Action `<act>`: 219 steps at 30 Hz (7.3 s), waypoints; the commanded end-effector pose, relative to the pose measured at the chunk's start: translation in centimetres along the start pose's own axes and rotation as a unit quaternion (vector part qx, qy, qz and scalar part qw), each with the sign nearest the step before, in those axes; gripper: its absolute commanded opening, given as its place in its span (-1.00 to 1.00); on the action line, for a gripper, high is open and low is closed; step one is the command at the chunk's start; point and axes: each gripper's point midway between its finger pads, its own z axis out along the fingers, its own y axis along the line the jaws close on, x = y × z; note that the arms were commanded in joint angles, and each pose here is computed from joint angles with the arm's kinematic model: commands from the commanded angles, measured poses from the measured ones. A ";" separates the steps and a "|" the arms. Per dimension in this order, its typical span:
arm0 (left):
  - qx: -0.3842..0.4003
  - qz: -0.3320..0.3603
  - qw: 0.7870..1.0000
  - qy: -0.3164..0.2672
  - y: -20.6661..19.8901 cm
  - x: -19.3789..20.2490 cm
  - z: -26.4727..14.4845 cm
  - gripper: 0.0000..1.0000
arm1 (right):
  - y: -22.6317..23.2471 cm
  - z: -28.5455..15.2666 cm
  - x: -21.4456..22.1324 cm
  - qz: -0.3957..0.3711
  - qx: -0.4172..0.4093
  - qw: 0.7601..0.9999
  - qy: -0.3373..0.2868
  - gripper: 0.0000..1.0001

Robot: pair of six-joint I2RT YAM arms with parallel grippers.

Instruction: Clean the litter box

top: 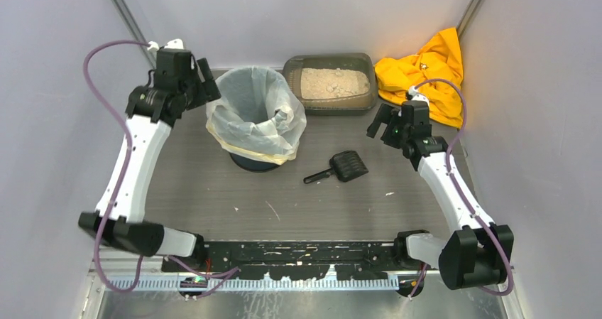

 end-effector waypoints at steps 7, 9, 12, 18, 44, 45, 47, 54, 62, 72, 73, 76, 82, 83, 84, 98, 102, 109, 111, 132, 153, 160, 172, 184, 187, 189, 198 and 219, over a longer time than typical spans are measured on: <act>-0.080 0.081 0.986 0.117 0.9 3.1 6.1 0.30 | 5.0 -4.4 -3.3 -0.069 -0.092 0.992 -0.051 0.99; -0.079 0.081 0.984 0.137 0.7 4.2 7.3 0.15 | 5.1 -4.0 -3.2 -0.073 -0.098 0.991 -0.057 0.99; -0.103 0.095 0.979 0.148 1.4 4.7 8.4 -0.27 | 5.2 -3.4 -2.6 -0.074 -0.105 0.991 -0.049 0.99; -0.151 0.105 0.978 0.104 3.2 3.3 8.6 -1.00 | 5.8 -1.9 -2.0 -0.069 -0.119 0.990 -0.038 0.99; -0.220 0.020 0.975 0.004 8.3 -1.1 3.8 0.99 | 3.7 -1.5 -2.4 -0.066 0.006 0.993 -0.093 0.99; -0.213 0.012 0.977 -0.006 8.2 -1.5 3.0 0.99 | 3.7 -1.2 -2.4 -0.065 0.010 0.994 -0.091 0.99; -0.191 -0.003 0.981 -0.027 7.8 -2.2 1.3 0.99 | 3.7 -0.5 -2.6 -0.067 0.020 0.994 -0.086 0.99; -0.029 -0.042 0.998 -0.045 3.8 -1.8 -4.4 0.99 | 5.0 2.5 -6.8 -0.046 0.074 0.991 -0.100 0.99; -0.007 -0.036 0.999 -0.031 4.3 1.4 -4.7 0.99 | 6.9 9.8 -12.4 -0.079 0.185 0.975 -0.098 0.87; -0.002 -0.030 0.999 -0.022 4.2 2.5 -4.0 0.99 | 5.8 18.5 -16.0 -0.059 0.252 0.961 -0.099 0.74; -0.003 -0.029 0.999 -0.021 4.3 2.7 -3.8 0.99 | 5.4 18.9 -15.7 -0.053 0.253 0.961 -0.095 0.73; -0.006 -0.027 0.999 -0.016 4.4 3.1 -3.5 0.99 | 4.5 19.8 -14.8 -0.054 0.261 0.960 -0.086 0.71; 0.002 -0.027 1.000 -0.009 4.2 3.7 -3.0 0.99 | 3.8 20.8 -12.3 -0.076 0.257 0.962 -0.051 0.39; 0.003 -0.027 1.000 -0.011 4.2 3.7 -3.0 0.99 | 3.7 20.7 -12.0 -0.079 0.258 0.962 -0.047 0.28; 0.004 -0.027 1.000 -0.012 4.2 3.7 -3.0 0.99 | 3.5 20.7 -11.6 -0.081 0.258 0.962 -0.044 0.15; 0.015 -0.028 0.999 -0.004 3.9 4.6 -2.4 0.99 | -0.4 16.8 -10.5 -0.149 0.318 0.935 -0.046 -0.78; 0.016 -0.028 0.999 0.000 3.8 4.7 -2.1 0.99 | -0.7 15.3 -11.2 -0.188 0.314 0.929 -0.059 -0.96; 0.018 -0.026 0.999 0.009 3.6 5.0 -1.6 0.99 | -1.7 12.4 -11.7 -0.216 0.323 0.920 -0.052 -0.98; 0.019 -0.026 0.999 0.009 3.5 5.0 -1.5 0.99 | -2.5 11.6 -11.8 -0.205 0.335 0.918 -0.052 -0.98; 0.014 -0.020 0.999 0.020 3.6 5.7 -0.6 0.99 | 1.3 9.0 -13.8 -0.065 0.286 0.946 -0.138 0.72; 0.007 -0.016 0.999 0.027 3.8 6.1 0.1 0.99 | -3.0 17.9 -11.3 -0.098 0.310 0.944 -0.056 -0.92; -0.004 -0.013 0.999 0.030 4.2 6.2 0.3 0.99 | -1.0 21.1 -12.2 -0.215 0.261 0.940 -0.048 -0.94; 0.006 -0.013 0.999 0.041 3.7 6.5 0.8 0.99 | -1.0 16.9 -10.0 -0.405 0.165 0.898 -0.048 -0.98; 0.007 -0.014 0.999 0.046 3.6 6.7 1.1 0.99 | -3.2 16.6 -14.0 -0.311 0.168 0.932 -0.085 0.98; 0.009 -0.014 0.999 0.046 3.5 6.7 1.0 0.99 | -1.5 15.7 -15.3 -0.243 0.144 0.952 -0.120 0.99; 0.007 -0.014 0.999 0.043 3.7 6.7 0.7 0.99 | -1.1 14.6 -16.4 -0.186 0.150 0.961 -0.139 0.99; 0.016 -0.018 0.999 0.031 3.6 6.4 0.0 0.99 | 0.4 9.6 -13.7 0.006 0.143 0.987 -0.080 0.99; 0.073 -0.025 0.996 0.036 1.3 7.2 -0.8 0.99 | 4.8 5.5 -9.3 0.104 0.232 0.940 -0.225 0.85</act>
